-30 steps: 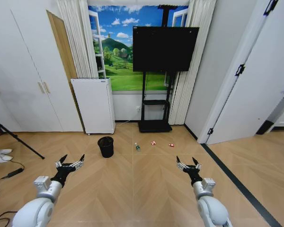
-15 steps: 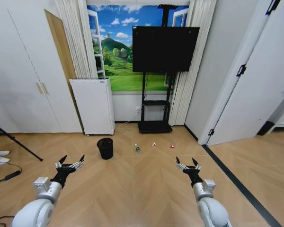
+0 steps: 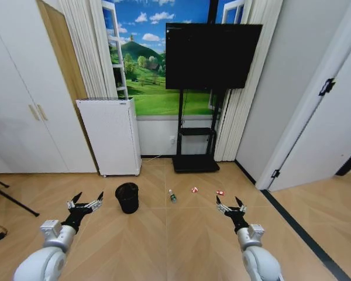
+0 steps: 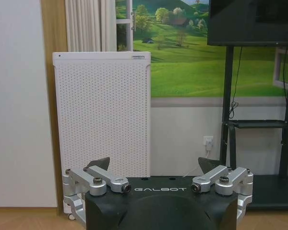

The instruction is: Pick up the trash bin and place the garbage on the floor into it.

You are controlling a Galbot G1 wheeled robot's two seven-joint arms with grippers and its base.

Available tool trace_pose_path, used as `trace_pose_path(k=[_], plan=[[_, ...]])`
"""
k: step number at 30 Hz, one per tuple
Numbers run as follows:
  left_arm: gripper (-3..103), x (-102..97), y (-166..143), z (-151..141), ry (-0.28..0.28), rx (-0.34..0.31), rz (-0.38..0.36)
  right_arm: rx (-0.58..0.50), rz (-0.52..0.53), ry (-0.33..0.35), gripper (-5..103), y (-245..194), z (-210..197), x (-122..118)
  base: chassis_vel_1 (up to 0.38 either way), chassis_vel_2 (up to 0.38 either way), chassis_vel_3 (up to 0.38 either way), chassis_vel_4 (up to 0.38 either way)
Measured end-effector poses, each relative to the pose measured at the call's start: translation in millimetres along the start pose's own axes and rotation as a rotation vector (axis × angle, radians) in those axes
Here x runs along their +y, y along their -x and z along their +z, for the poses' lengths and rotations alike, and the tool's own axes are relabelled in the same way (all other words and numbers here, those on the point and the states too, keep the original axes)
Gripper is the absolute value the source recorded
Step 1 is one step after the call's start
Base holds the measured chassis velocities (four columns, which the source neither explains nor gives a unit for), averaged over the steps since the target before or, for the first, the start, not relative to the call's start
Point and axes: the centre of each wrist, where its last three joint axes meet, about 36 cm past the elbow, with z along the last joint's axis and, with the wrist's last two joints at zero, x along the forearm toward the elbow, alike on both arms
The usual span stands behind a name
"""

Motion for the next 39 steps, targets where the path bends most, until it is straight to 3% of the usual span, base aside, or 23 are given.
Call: trace_pose_path(k=[27,39], plan=[[100,-3.6,-2.4,4.4,-0.015,0.000,-0.008,0.014,0.013,-0.008,100,-0.8,8.2,2.7,-0.335,0.376,0.340,-0.365],[100,-6.4,-6.5,8.0,-0.021,0.009,-0.036,0.020,0.070,0.005,100,-0.5,9.6,1.0,-0.111,0.104,0.071,-0.081]])
